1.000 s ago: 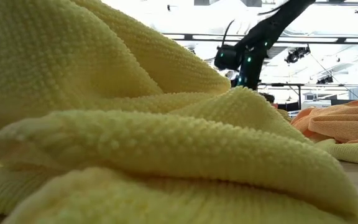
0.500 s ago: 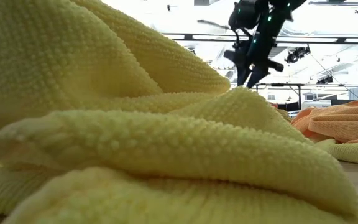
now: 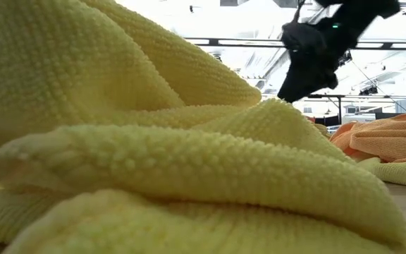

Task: Sort microfiber towel by color & place in baskets
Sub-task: Put the top orange microfiber cloth into the left transparent bin

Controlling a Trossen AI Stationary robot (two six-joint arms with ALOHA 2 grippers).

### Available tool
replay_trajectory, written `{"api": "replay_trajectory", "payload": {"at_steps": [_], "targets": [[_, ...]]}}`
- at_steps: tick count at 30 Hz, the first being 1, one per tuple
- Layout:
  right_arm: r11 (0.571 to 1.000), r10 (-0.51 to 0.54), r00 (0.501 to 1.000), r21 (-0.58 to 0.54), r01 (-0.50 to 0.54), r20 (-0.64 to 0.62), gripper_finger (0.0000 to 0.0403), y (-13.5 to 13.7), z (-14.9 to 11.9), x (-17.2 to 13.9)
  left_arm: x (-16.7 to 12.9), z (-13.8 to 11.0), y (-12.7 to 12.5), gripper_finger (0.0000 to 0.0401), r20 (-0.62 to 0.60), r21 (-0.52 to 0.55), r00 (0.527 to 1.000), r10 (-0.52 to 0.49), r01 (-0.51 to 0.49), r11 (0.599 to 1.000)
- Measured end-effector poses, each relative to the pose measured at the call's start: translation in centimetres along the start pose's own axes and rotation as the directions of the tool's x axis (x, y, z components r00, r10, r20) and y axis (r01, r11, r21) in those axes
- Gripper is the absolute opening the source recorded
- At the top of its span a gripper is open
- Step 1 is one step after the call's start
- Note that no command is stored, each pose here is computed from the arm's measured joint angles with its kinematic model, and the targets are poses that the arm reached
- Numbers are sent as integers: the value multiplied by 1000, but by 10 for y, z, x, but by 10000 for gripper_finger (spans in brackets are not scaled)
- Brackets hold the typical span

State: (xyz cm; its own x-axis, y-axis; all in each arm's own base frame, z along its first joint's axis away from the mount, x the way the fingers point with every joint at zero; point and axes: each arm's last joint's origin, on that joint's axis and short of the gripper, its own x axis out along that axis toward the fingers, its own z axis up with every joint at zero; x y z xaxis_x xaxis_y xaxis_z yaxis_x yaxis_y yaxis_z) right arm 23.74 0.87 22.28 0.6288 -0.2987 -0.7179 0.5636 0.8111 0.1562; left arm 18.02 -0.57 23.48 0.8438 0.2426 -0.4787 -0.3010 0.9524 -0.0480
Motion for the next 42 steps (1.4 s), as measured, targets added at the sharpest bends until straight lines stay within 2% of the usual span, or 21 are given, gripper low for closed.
{"api": "replay_trajectory", "payload": {"at_steps": [4, 7, 11, 14, 20, 25, 28, 34, 39, 42], "targets": [[999, 5, 997, -44, -2, 71, 145, 6, -23, -2, 13, -1, 1, 120, -6, 16, 995, 95, -95, 995], [998, -5, 994, -59, 12, 107, 145, 7, -35, 1, 26, 6, 3, 120, 52, -2, 990, 129, -130, 992], [999, 4, 991, -50, 3, 135, 145, 5, -42, 6, 45, 31, 7, 120, 59, -29, 981, 182, -181, 983], [998, 3, 992, -70, 6, 127, 145, 3, -45, 8, 63, 54, 11, 120, 44, -1, 974, 223, -223, 975], [997, 0, 995, -71, 8, 104, 145, -2, -59, 12, 111, 95, 21, 120, -54, 43, 960, 273, -271, 962], [996, -11, 995, -82, 19, 94, 145, -5, -64, 14, 158, 109, 32, 120, -177, 67, 932, 317, -310, 948], [996, -11, 995, -90, 19, 96, 145, -5, -64, 14, 187, 105, 39, 120, -239, 82, 912, 333, -323, 943], [995, 0, 994, -96, 11, 105, 145, -4, -63, 14, 241, 84, 56, 120, -352, 69, 893, 278, -272, 960], [995, 20, 996, -98, -11, 89, 145, -3, -63, 14, 273, 55, 73, 120, -451, 59, 847, 283, -288, 956], [995, 20, 996, -98, -11, 89, 145, -3, -63, 14, 285, 38, 82, 112, -523, 69, 802, 287, -295, 953]]}}
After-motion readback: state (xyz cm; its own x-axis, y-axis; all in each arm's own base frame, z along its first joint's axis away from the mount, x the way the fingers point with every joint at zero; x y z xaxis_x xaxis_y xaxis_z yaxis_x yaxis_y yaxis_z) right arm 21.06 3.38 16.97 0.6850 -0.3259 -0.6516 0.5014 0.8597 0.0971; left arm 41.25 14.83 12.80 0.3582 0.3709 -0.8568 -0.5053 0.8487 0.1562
